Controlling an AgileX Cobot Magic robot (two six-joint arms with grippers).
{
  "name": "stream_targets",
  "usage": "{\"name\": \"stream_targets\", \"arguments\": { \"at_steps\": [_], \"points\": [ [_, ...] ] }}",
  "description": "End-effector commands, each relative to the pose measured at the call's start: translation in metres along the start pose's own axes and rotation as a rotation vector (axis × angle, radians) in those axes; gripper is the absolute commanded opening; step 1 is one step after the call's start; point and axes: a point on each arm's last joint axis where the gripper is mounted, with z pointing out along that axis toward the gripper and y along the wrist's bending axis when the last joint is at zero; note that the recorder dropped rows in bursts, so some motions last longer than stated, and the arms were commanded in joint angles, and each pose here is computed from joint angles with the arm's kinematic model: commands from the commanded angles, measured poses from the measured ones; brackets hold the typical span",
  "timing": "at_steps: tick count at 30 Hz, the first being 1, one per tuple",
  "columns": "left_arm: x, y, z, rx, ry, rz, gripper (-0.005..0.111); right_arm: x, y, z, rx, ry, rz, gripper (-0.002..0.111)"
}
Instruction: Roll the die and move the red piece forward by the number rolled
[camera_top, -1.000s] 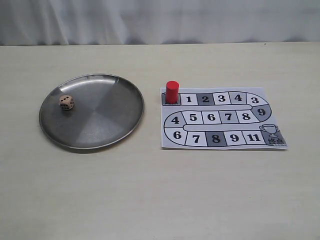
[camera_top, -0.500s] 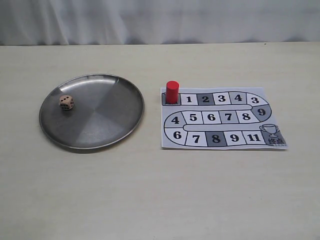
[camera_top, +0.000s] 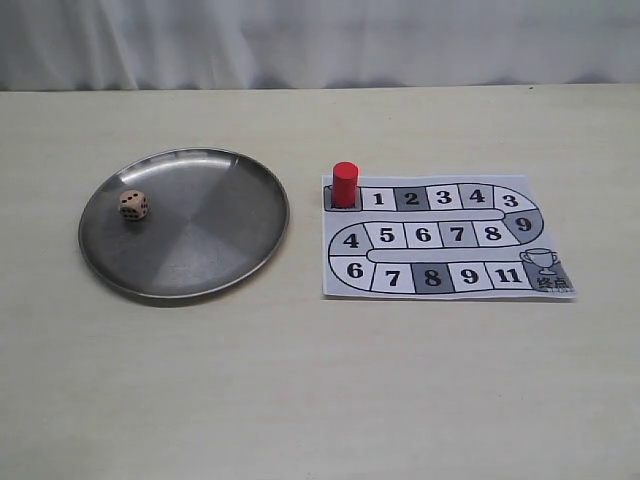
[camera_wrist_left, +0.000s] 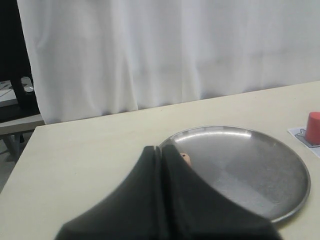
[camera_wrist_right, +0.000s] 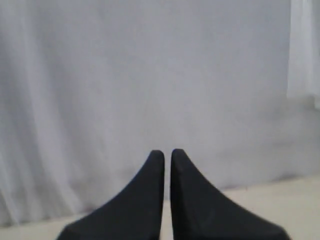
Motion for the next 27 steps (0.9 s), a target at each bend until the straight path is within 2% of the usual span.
{"name": "stream_targets", "arguments": {
  "at_steps": [1,5,7,10,11,12,13,14,15,16,17,18,20,22,25,27],
  "points": [
    [0.0,-0.001,0.0,0.01,-0.009,-0.002,0.0,0.029,-0.008,0.044,0.064,0.364,-0.051,0.004],
    [0.0,-0.001,0.0,0.01,-0.009,-0.002,0.0,0.062,-0.008,0.087,0.106,0.713,-0.036,0.004],
    [0.0,-0.001,0.0,0.01,-0.009,-0.002,0.0,0.078,0.008,0.109,0.047,0.856,-0.072,0.004],
    [0.0,-0.001,0.0,0.01,-0.009,-0.002,0.0,0.103,0.048,0.138,-0.087,0.999,-0.149,0.004],
    [0.0,-0.001,0.0,0.01,-0.009,-0.002,0.0,0.116,0.082,0.157,-0.158,1.09,-0.217,0.004],
    [0.0,-0.001,0.0,0.01,-0.009,-0.002,0.0,0.124,0.096,0.165,-0.181,1.132,-0.254,0.004],
    [0.0,-0.001,0.0,0.01,-0.009,-0.002,0.0,0.134,0.132,0.182,-0.23,1.194,-0.328,0.004],
    [0.0,-0.001,0.0,0.01,-0.009,-0.002,0.0,0.135,0.152,0.191,-0.267,1.191,-0.354,0.004],
    [0.0,-0.001,0.0,0.01,-0.009,-0.002,0.0,0.143,0.188,0.206,-0.328,1.199,-0.412,0.004],
    [0.0,-0.001,0.0,0.01,-0.009,-0.002,0.0,0.147,0.201,0.212,-0.343,1.201,-0.427,0.005],
    [0.0,-0.001,0.0,0.01,-0.009,-0.002,0.0,0.156,0.232,0.227,-0.378,1.188,-0.444,0.009],
    [0.0,-0.001,0.0,0.01,-0.009,-0.002,0.0,0.161,0.243,0.233,-0.386,1.183,-0.446,0.013],
    [0.0,-0.001,0.0,0.01,-0.009,-0.002,0.0,0.187,0.282,0.259,-0.416,1.146,-0.418,0.044],
    [0.0,-0.001,0.0,0.01,-0.009,-0.002,0.0,0.205,0.295,0.271,-0.419,1.138,-0.384,0.059],
    [0.0,-0.001,0.0,0.01,-0.009,-0.002,0.0,0.229,0.32,0.288,-0.447,1.117,-0.234,0.076],
    [0.0,-0.001,0.0,0.01,-0.009,-0.002,0.0,0.249,0.333,0.291,-0.513,1.105,-0.2,0.077]
  ]
}}
